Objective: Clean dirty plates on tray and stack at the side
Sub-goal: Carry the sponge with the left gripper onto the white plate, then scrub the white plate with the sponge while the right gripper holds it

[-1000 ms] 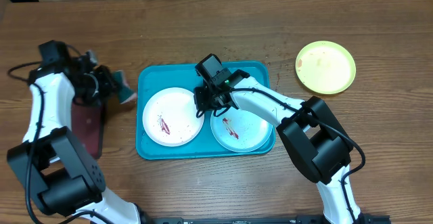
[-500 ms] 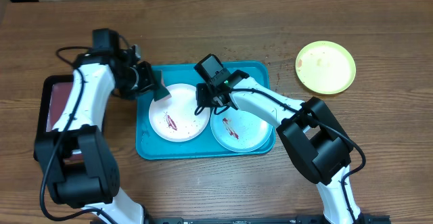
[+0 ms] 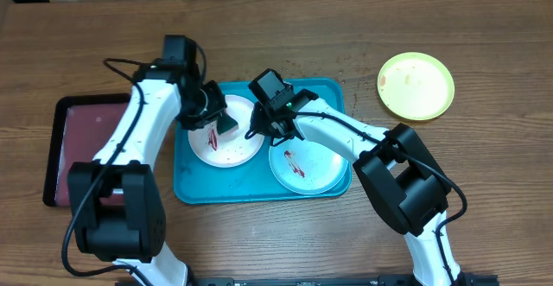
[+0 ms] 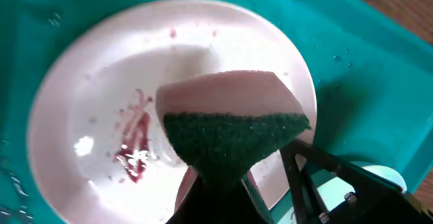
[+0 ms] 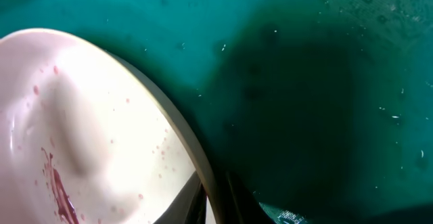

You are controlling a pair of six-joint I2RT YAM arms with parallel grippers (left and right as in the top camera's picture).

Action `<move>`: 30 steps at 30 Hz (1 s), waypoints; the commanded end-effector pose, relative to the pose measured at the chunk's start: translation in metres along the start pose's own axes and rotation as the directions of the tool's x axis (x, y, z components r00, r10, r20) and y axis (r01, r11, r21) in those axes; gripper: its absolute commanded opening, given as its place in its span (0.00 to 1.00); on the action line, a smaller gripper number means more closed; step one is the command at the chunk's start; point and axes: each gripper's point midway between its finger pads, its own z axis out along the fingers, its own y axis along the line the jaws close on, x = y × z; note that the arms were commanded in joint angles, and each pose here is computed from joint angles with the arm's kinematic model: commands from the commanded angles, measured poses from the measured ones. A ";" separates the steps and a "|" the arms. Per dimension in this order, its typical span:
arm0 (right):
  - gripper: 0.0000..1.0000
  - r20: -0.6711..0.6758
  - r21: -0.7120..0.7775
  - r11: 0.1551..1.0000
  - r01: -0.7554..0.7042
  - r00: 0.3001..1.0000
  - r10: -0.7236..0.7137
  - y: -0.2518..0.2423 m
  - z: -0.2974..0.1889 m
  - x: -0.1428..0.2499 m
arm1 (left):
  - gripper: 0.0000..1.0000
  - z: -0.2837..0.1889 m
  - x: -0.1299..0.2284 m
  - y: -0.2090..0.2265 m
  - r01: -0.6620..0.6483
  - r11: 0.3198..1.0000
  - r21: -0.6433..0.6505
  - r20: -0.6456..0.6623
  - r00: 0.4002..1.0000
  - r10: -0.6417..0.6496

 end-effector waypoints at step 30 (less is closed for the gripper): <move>0.12 -0.005 0.022 0.999 0.043 0.999 -0.043 -0.005 0.000 0.001 | 0.04 0.063 0.016 0.111 -0.171 0.816 -0.553 -0.164 0.982 0.094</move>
